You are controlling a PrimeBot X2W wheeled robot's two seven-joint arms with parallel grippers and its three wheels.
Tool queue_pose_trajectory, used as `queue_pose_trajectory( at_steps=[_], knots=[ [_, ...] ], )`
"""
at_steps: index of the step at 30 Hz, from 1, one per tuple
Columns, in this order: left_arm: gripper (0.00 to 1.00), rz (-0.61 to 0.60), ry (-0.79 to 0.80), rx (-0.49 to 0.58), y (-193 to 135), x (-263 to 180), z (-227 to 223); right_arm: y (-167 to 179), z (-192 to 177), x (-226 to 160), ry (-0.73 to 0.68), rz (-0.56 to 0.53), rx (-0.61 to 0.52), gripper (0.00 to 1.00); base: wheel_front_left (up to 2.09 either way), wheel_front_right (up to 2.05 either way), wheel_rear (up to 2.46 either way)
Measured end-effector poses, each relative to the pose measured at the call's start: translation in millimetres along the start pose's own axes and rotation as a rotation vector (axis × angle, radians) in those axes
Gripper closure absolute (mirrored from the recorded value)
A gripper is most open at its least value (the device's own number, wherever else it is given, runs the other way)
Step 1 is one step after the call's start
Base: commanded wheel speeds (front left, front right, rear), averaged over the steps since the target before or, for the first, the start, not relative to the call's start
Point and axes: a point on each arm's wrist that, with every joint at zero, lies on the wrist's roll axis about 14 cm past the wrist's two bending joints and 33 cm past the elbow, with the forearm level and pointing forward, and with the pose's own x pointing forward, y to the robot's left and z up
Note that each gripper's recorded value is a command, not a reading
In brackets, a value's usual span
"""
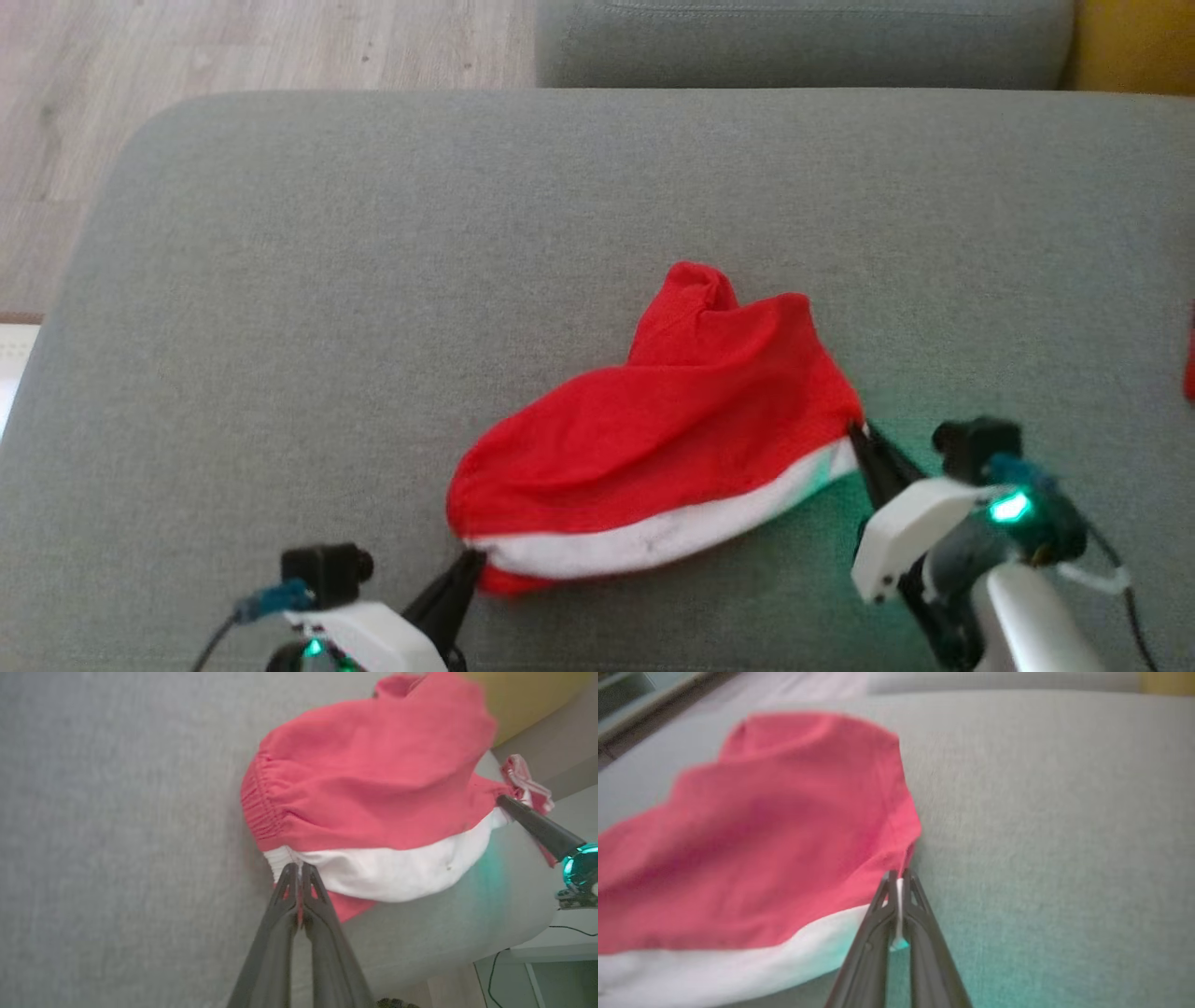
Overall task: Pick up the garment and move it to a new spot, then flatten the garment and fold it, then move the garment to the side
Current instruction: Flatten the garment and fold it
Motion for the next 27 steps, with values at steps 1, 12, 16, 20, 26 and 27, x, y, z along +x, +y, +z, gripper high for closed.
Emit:
queue_pose_trajectory(
  at_steps=[1,12,16,20,26,27],
  knots=[
    [1.0,-0.02,-0.029,0.001,-5.1,-0.3,10.1,-1.1,11.6,-1.9,-0.032,-0.002,0.016,1.0,0.0,0.0,0.0],
    [1.0,-0.367,-0.413,0.079,-102.0,-53.3,154.5,-21.0,159.2,-89.0,-0.482,0.034,0.235,1.0,0.0,0.0,0.0],
    [1.0,-0.507,-0.508,0.167,-145.6,-80.2,198.5,-25.4,210.0,-133.7,-0.66,0.085,0.271,1.0,0.0,0.0,0.0],
    [1.0,-0.622,-0.549,0.26,-182.2,-91.8,234.6,-41.9,253.7,-156.0,-0.776,0.075,0.252,1.0,0.0,0.0,0.0],
    [1.0,-0.626,-0.486,0.384,-195.7,-46.5,269.9,-79.3,302.3,-114.1,-0.768,0.013,0.257,1.0,0.0,0.0,0.0],
    [1.0,-0.607,-0.471,0.396,-193.3,-32.3,275.5,-83.5,306.7,-100.4,-0.744,0.002,0.254,1.0,0.0,0.0,0.0]
  ],
)
